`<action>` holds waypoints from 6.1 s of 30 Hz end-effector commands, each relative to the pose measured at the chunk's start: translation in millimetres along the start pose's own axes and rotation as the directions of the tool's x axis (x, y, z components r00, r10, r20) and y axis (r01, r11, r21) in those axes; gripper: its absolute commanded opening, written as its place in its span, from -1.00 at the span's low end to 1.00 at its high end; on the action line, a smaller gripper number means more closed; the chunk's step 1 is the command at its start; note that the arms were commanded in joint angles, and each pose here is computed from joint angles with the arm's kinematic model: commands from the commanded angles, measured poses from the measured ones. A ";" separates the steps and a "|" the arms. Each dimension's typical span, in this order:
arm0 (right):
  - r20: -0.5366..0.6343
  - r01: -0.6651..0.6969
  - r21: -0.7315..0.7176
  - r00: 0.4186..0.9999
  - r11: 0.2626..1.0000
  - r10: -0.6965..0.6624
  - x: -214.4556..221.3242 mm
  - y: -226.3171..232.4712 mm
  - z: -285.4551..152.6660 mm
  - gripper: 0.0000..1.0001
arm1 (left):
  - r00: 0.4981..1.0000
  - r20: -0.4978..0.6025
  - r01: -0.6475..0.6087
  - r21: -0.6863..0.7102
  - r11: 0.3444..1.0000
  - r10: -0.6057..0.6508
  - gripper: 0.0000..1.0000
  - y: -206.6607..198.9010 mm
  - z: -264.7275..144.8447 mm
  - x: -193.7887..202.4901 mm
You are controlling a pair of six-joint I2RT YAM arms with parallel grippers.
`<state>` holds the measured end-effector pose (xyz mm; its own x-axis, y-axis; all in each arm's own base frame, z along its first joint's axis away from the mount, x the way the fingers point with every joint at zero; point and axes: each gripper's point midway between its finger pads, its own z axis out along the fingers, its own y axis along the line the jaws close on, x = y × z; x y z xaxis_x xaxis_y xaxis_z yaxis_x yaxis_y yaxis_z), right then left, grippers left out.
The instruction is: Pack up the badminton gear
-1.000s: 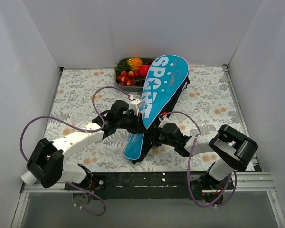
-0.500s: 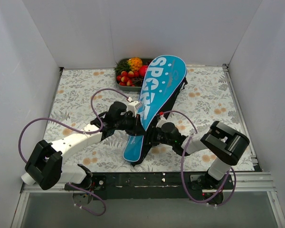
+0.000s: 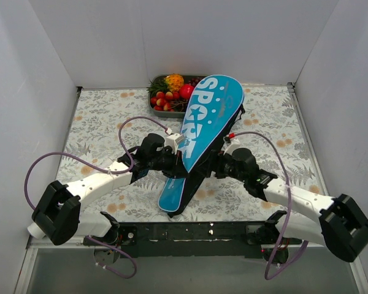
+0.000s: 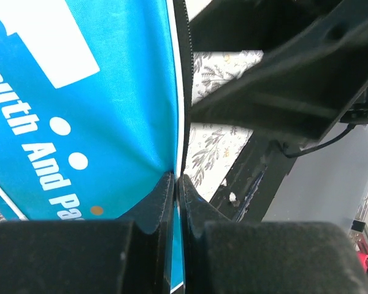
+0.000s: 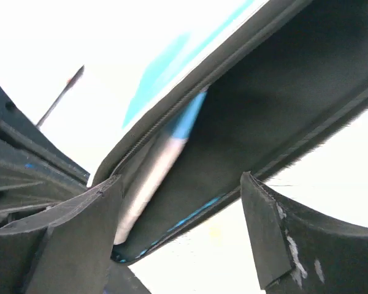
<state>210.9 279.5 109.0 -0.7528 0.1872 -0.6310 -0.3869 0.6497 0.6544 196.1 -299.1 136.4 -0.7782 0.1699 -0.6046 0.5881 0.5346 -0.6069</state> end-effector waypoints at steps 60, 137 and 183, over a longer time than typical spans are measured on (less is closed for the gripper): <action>0.593 -0.249 -0.022 0.777 0.968 0.213 -245.8 -213.2 29.7 -0.97 | 0.972 -0.214 0.085 -0.049 0.995 -0.093 -1.00 24.1 14.9 63.6; 0.134 -0.026 0.593 0.989 0.805 -0.067 -84.7 -123.4 -118.0 0.45 | 0.989 -0.143 -0.068 -0.663 0.745 -0.037 -0.81 95.7 23.9 64.9; 0.022 -0.022 0.773 1.000 0.635 0.008 -51.0 -213.4 -73.1 -0.17 | 0.999 -0.032 -0.029 -0.646 0.763 0.011 -0.78 116.9 -28.5 4.9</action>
<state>270.2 77.9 20.2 -0.7971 0.1678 -0.5801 0.1410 0.9858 0.0913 253.9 -211.4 62.2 -0.8068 0.2095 -0.5524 0.3084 0.9469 -0.0913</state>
